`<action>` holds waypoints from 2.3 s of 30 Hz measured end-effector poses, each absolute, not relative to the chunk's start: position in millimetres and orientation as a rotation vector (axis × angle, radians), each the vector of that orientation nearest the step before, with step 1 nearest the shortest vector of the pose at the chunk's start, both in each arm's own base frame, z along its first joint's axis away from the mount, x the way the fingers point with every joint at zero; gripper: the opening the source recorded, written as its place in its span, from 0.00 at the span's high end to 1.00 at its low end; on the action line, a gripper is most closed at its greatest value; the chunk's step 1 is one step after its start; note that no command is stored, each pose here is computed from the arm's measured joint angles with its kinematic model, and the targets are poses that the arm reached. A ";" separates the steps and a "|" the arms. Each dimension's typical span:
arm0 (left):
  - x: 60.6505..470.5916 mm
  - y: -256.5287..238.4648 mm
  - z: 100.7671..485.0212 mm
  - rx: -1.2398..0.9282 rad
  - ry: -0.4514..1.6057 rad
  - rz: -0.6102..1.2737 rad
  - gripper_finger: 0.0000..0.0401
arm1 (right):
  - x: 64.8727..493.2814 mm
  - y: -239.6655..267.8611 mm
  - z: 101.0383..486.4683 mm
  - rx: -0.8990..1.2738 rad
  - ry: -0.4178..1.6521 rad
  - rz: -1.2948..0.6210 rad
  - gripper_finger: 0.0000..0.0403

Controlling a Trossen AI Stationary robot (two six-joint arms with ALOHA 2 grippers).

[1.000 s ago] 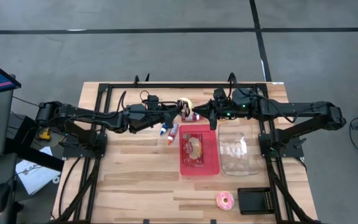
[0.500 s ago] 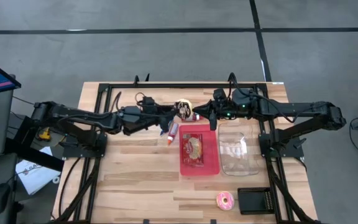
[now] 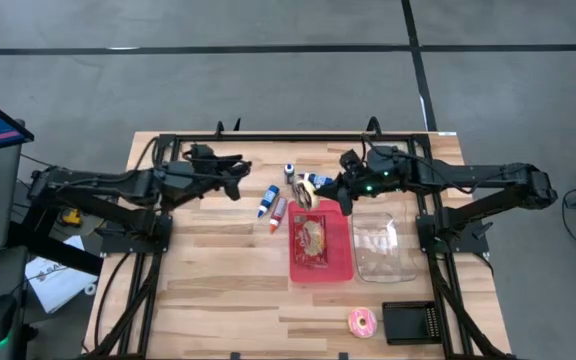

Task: Pick & Place Food Item
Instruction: Put the bottom black donut into the black bin

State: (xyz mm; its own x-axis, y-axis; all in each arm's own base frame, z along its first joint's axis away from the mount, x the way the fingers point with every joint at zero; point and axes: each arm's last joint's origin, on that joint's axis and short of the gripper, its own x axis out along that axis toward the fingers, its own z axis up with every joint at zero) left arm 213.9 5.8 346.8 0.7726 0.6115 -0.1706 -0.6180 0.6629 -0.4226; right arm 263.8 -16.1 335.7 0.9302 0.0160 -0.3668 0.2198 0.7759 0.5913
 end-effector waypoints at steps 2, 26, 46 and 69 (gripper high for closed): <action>204.1 7.0 343.4 -0.514 0.058 0.719 0.51 | 262.0 -10.3 331.0 0.742 0.432 -0.099 1.00; 194.8 -22.7 292.6 -0.676 0.092 0.530 0.53 | 148.3 156.1 309.7 1.235 0.860 -0.310 1.00; 233.0 -60.6 275.5 -0.786 0.025 0.394 0.56 | 92.8 242.3 256.8 1.106 1.000 -0.330 1.00; 225.1 -97.5 281.3 -0.824 -0.083 0.363 0.56 | 77.6 220.2 254.3 0.912 1.183 -0.474 1.00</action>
